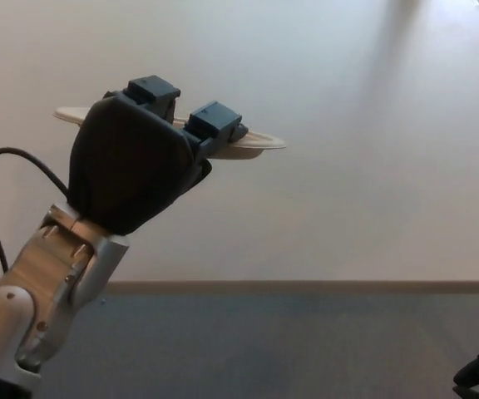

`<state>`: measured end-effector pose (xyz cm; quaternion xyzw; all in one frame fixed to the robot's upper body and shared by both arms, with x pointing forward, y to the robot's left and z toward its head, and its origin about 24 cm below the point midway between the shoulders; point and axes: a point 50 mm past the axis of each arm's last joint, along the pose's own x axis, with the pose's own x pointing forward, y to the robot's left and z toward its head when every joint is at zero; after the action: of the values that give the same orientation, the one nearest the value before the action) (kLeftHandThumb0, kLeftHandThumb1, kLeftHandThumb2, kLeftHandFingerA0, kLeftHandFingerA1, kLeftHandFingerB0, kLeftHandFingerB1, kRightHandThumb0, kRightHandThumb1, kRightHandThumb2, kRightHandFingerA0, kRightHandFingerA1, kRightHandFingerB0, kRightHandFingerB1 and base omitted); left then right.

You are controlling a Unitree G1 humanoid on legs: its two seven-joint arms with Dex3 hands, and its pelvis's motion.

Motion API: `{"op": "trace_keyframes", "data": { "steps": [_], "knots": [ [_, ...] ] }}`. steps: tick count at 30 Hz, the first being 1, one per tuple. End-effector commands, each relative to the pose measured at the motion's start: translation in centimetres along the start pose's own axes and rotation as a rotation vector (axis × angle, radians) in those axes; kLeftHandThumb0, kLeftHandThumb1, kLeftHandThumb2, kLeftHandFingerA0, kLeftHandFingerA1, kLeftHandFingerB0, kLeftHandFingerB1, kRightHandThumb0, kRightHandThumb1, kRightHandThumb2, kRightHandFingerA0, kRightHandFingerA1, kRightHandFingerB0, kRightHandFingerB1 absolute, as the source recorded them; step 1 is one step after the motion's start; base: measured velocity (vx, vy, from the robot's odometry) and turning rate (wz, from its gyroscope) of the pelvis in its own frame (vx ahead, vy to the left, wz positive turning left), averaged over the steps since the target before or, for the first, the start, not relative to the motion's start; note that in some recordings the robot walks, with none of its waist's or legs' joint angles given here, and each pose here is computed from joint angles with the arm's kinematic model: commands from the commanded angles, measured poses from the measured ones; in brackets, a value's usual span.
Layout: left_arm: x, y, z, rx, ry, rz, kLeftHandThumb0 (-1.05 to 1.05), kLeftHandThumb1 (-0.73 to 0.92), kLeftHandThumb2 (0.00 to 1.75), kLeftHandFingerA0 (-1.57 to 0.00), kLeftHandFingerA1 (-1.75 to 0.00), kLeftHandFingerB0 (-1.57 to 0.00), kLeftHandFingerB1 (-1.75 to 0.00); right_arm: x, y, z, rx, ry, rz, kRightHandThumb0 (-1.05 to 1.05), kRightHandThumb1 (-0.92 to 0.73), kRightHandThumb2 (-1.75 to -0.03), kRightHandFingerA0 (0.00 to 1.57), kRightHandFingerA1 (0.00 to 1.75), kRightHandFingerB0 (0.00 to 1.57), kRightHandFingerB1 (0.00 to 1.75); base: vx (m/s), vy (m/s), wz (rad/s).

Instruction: A person passes a plate to the robot and the robot grabs it with its left hand and places it at the centre of the table infront of it

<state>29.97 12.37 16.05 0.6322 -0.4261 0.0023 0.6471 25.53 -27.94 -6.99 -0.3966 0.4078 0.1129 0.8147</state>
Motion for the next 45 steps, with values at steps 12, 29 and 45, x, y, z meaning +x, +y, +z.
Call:
{"op": "trace_keyframes", "data": {
  "steps": [12,29,45],
  "knots": [
    [2.4,-6.2,-2.1,0.016,0.06,-0.195,-0.24,0.62,0.6,-0.93,-1.34,-0.74,-0.57,0.0,-0.8,0.8,-0.025,-0.022,-0.028,-0.71,-0.82,-0.64,0.56,0.62,0.43,0.5,0.0,0.0,0.0],
    [1.2,-9.7,-2.0,0.0,0.15,-0.51,-0.32,0.68,0.6,-0.63,-0.73,-0.51,-0.37,0.1,-1.1,1.8,-0.053,-0.061,-0.042,-0.7,-0.81,-0.65,0.59,0.63,0.43,0.5,0.0,0.0,0.0],
    [2.9,-7.6,-3.4,-0.31,0.39,-0.709,-1.05,0.72,0.63,0.0,-0.05,0.0,0.0,0.1,-1.4,2.0,-0.04,-0.064,-0.041,-0.72,-0.82,-0.65,0.56,0.63,0.41,0.5,0.0,0.0,0.0]
  ]
}}
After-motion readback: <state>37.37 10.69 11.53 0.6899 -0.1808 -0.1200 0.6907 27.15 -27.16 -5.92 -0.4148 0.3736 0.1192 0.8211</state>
